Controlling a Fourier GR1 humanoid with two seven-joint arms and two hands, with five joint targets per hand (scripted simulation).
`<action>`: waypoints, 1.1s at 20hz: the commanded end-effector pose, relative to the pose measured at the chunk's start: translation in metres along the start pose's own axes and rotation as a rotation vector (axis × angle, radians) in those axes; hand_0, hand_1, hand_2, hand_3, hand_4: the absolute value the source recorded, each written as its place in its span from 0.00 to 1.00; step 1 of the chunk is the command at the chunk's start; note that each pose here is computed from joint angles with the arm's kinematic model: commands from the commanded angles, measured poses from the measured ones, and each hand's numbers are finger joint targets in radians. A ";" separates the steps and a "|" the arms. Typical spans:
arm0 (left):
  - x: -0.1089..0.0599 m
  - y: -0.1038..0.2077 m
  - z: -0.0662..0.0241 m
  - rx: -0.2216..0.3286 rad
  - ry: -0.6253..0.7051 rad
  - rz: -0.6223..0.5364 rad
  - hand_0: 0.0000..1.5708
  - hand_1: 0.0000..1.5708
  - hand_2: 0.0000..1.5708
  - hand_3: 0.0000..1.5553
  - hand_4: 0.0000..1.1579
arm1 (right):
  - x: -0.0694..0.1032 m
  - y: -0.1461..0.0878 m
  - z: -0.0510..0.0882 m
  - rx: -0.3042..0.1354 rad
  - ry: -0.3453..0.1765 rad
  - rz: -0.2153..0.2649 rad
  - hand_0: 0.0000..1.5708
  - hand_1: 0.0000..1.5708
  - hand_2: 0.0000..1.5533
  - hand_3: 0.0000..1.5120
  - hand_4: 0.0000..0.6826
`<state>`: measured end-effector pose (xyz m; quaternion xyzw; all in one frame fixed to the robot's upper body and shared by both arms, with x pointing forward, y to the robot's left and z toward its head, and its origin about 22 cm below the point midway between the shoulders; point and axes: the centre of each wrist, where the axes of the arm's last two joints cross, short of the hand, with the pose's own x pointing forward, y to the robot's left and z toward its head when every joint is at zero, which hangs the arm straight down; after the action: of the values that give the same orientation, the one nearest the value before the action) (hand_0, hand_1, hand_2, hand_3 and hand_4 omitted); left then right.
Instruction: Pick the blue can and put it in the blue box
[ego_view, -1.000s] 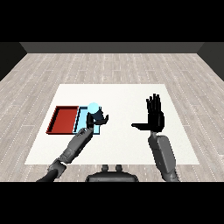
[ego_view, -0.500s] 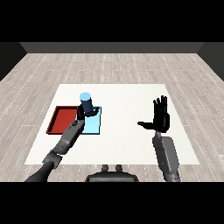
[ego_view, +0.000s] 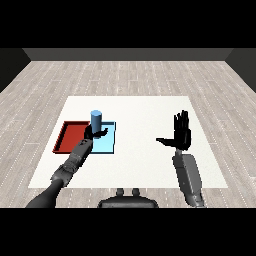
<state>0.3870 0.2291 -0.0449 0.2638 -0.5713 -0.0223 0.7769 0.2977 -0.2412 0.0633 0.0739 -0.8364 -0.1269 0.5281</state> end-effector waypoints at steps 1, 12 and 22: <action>-0.023 -0.013 0.0104 0.027 0.154 -0.126 0.86 0.86 0.81 0.76 0.81 | -0.006 -0.008 -0.003 -0.020 0.016 0.009 0.00 0.00 0.00 0.00 0.00; -0.058 0.022 0.0085 -0.097 0.248 -0.134 0.00 0.00 0.15 0.18 0.58 | -0.003 -0.001 -0.001 0.025 0.009 -0.023 0.00 0.00 0.00 0.00 0.00; -0.037 -0.010 0.0147 0.156 0.073 -0.110 0.00 0.00 0.00 0.00 0.00 | -0.009 -0.012 -0.004 0.037 -0.029 -0.069 0.00 0.00 0.00 0.00 0.00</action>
<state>0.3607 0.2315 -0.0820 0.3332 -0.4995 -0.0484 0.7982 0.3061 -0.2437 0.0555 0.1022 -0.8397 -0.1272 0.5180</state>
